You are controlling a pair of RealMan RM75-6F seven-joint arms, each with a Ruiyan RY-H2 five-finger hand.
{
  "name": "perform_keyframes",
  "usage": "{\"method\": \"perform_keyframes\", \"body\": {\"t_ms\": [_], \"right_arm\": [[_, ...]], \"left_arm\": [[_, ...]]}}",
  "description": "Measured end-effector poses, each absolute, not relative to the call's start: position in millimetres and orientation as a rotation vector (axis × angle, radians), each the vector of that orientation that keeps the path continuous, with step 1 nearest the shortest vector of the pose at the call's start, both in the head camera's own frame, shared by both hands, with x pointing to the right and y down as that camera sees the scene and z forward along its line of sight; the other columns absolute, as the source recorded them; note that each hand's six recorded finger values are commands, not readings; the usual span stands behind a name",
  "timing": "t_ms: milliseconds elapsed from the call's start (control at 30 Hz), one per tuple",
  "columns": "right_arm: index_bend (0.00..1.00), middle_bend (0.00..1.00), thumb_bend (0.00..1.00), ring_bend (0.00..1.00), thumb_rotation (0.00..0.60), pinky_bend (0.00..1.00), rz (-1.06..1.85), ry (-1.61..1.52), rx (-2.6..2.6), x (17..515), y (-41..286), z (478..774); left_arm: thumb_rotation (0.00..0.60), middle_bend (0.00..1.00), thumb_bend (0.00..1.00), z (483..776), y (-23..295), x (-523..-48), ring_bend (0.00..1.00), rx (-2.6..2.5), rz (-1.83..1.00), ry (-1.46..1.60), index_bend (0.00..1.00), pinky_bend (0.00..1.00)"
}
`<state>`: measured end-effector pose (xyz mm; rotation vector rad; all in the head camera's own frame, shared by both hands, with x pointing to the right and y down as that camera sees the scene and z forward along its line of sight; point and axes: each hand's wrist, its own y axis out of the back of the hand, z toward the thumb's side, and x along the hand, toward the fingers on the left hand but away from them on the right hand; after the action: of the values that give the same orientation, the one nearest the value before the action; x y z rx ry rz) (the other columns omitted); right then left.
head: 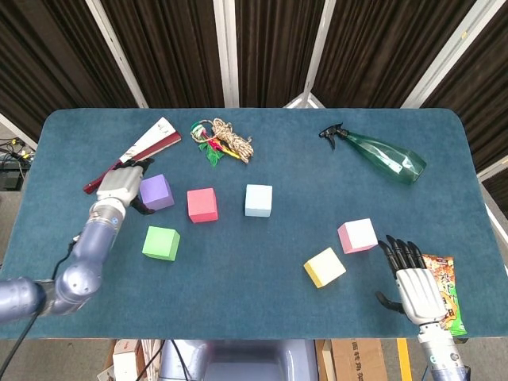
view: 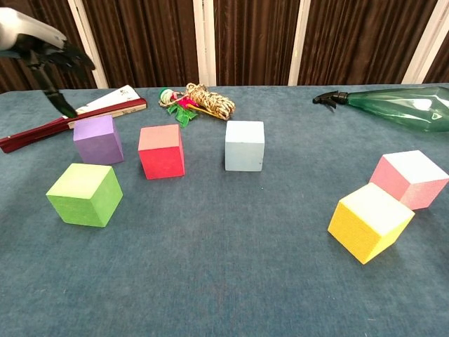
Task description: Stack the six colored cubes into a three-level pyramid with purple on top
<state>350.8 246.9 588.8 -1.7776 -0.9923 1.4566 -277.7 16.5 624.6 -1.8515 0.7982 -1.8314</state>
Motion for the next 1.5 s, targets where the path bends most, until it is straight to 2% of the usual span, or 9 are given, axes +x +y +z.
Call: {"method": "perform_keyframes", "body": {"t_ms": [700, 900, 1033, 1267, 1500], "right_arm": [[0.06, 0.03, 0.25, 0.02, 0.600, 0.05, 1.487, -1.000, -1.778, 358, 246, 590], [0.06, 0.03, 0.25, 0.02, 0.600, 0.05, 1.492, -1.007, -1.780, 360, 245, 589], [0.06, 0.03, 0.25, 0.02, 0.600, 0.05, 1.491, -1.011, -1.780, 361, 245, 588], [0.06, 0.03, 0.25, 0.02, 0.600, 0.05, 1.496, -1.022, -1.780, 363, 244, 588], [0.06, 0.03, 0.25, 0.02, 0.600, 0.05, 1.496, -1.027, -1.780, 365, 243, 588]], "left_arm": [[0.600, 0.18, 0.20, 669, 31, -210, 0.00, -1.893, -1.764, 0.761, 0.13, 0.00], [0.600, 0.19, 0.20, 678, 35, -202, 0.00, -1.887, -1.761, 0.752, 0.14, 0.00], [0.600, 0.20, 0.25, 682, 37, -198, 0.00, -1.886, -1.762, 0.746, 0.15, 0.00], [0.600, 0.21, 0.26, 693, 42, -190, 0.00, -1.890, -1.759, 0.741, 0.19, 0.00], [0.600, 0.20, 0.26, 702, 45, -183, 0.00, -1.880, -1.772, 0.738, 0.16, 0.00]]}}
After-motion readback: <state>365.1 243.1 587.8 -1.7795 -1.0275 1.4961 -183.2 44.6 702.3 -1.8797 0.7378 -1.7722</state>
